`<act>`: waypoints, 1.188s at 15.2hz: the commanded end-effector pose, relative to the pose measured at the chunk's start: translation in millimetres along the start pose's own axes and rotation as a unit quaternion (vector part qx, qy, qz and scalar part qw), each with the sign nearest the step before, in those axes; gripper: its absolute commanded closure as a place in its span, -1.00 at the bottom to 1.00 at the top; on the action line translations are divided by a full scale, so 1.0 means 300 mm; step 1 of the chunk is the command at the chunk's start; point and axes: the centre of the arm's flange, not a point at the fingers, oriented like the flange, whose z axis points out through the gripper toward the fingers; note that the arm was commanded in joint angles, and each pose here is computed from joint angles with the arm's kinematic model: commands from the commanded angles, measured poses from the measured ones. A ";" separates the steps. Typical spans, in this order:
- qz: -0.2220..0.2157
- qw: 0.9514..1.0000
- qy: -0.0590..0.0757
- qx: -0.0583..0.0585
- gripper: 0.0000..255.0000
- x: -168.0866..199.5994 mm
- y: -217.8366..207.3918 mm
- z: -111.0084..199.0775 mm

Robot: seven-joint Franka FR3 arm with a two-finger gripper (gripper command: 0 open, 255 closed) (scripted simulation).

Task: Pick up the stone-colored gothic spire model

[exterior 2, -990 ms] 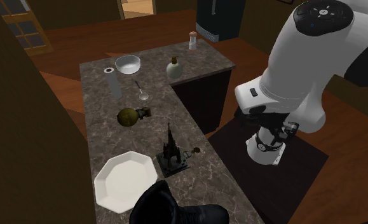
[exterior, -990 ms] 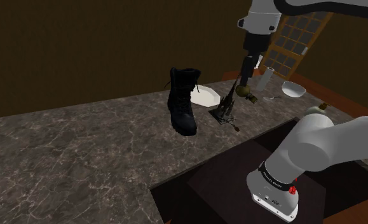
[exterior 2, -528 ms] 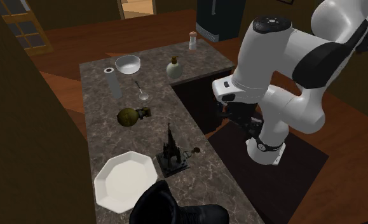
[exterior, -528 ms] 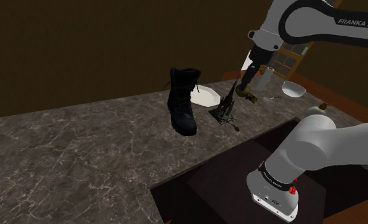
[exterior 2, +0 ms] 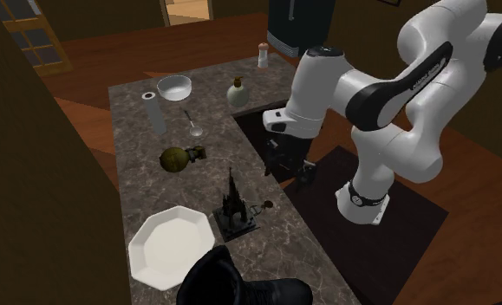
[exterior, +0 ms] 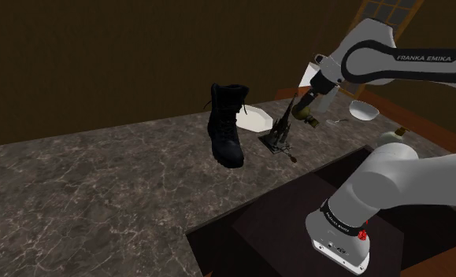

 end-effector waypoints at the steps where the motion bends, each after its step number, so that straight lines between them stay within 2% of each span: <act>1: 0.005 0.999 0.036 -0.001 -1.00 -0.032 0.087 0.054; 6: 0.017 0.993 0.116 0.004 -1.00 -0.083 0.268 0.192; 11: 0.029 0.980 0.196 0.009 -1.00 -0.116 0.447 0.339; 12: 0.030 0.978 0.205 0.009 -1.00 -0.118 0.467 0.356; 18: 0.030 0.978 0.205 0.009 -1.00 -0.148 0.467 0.457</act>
